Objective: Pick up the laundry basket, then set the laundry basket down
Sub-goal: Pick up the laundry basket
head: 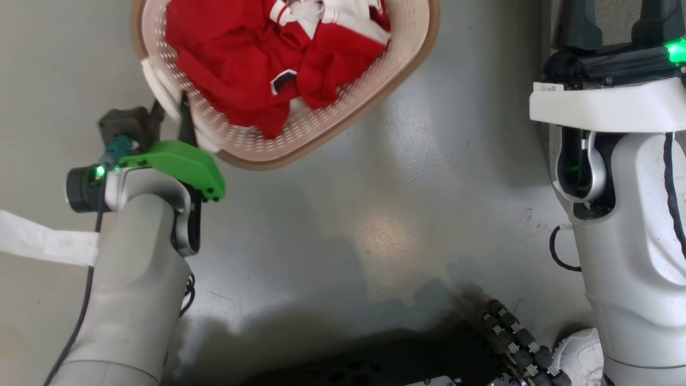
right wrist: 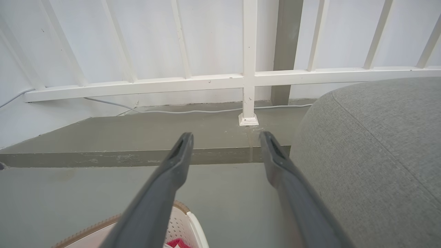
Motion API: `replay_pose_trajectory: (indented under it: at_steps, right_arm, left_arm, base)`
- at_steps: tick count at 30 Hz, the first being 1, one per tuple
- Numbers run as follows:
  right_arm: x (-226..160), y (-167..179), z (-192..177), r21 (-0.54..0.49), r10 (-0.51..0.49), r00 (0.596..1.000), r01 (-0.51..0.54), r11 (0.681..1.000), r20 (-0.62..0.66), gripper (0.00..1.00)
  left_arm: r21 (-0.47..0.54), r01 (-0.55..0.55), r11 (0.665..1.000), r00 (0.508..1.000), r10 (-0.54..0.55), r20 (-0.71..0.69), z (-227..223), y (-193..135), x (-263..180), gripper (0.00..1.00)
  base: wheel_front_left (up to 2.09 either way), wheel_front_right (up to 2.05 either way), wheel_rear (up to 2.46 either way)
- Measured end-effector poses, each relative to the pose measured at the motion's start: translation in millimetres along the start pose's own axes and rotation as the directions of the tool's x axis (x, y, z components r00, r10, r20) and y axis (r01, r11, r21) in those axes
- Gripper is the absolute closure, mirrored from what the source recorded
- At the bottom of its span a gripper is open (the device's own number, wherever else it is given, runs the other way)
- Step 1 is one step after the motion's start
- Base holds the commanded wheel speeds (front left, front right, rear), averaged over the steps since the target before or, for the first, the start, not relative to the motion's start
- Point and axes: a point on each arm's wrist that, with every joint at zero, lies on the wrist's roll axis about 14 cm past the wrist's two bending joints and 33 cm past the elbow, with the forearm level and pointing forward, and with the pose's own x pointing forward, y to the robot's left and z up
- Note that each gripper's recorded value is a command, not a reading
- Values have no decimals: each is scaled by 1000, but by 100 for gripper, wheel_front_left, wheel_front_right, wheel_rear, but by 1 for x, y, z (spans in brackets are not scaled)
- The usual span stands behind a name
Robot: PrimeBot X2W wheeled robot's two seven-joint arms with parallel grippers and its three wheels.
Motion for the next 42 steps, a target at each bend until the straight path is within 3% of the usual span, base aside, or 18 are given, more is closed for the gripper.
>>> replay_pose_trajectory:
  at_steps: [1,2,42]
  right_arm:
    - [0,0,0,0,0,1000,0,1000,0,0]
    - [0,0,0,0,0,1000,0,1000,0,0]
    - [4,2,9,6,4,1000,-4,1000,20,0]
  left_arm:
    - [-9,-7,1000,1000,7,4,1,0,1,93]
    - [-8,-8,1000,1000,8,5,2,1,2,100]
    - [69,-47,996,999,47,-4,8,12,3,100]
  base:
    - [0,0,0]
    - [0,0,0]
    - [0,0,0]
